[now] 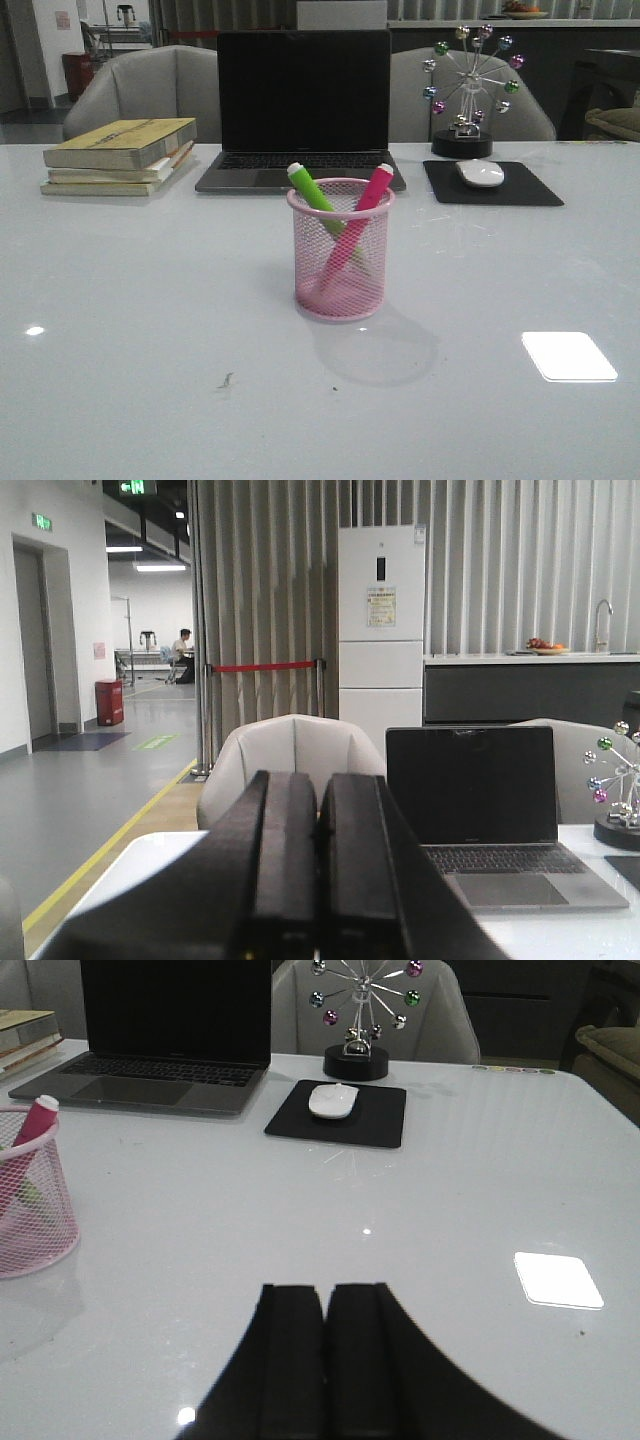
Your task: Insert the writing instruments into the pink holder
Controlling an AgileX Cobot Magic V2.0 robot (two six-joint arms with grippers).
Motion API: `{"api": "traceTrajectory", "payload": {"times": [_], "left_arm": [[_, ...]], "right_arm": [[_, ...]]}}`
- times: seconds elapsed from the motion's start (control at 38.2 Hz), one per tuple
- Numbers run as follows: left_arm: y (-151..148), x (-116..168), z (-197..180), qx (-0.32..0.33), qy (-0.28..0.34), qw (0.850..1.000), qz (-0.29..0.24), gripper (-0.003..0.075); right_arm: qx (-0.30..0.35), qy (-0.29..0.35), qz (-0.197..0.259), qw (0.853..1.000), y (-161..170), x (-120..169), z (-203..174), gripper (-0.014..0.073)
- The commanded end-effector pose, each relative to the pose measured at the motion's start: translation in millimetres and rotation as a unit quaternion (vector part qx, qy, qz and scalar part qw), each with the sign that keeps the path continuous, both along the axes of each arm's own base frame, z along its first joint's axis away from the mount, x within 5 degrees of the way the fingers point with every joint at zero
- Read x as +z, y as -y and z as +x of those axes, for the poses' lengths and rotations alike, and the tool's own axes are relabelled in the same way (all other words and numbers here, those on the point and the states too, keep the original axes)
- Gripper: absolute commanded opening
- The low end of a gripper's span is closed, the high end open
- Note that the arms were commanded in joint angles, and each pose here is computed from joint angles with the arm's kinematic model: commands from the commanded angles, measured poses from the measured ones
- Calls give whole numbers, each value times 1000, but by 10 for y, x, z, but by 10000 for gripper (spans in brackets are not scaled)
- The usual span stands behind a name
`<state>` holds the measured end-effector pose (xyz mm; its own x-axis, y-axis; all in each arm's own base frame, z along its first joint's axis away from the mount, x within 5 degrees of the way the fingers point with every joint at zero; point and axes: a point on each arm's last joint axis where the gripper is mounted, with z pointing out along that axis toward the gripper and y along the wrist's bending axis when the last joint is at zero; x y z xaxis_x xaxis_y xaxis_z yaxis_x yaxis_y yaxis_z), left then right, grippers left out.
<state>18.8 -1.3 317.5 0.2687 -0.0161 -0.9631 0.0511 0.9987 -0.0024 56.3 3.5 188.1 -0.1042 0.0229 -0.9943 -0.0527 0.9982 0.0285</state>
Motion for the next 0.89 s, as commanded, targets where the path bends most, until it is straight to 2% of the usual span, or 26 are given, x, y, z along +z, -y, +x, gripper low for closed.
{"api": "traceTrajectory", "payload": {"times": [0.0, 0.18, 0.58, 0.86], "left_arm": [[-3, 35, -46, -3, 58, 998, -5, 92], [2, -179, 75, -3, 45, 999, -4, 92], [13, -702, 271, -2, -34, 999, 0, 92], [16, -997, 342, -2, -66, 998, 1, 92]], "right_arm": [[-2, 51, -2, 999, 5, 83, -8, 50], [-2, 51, -2, 999, 5, 82, -8, 50], [-2, 51, -2, 999, 5, 82, -8, 50], [-2, 51, -2, 999, 5, 82, -8, 50]]}}
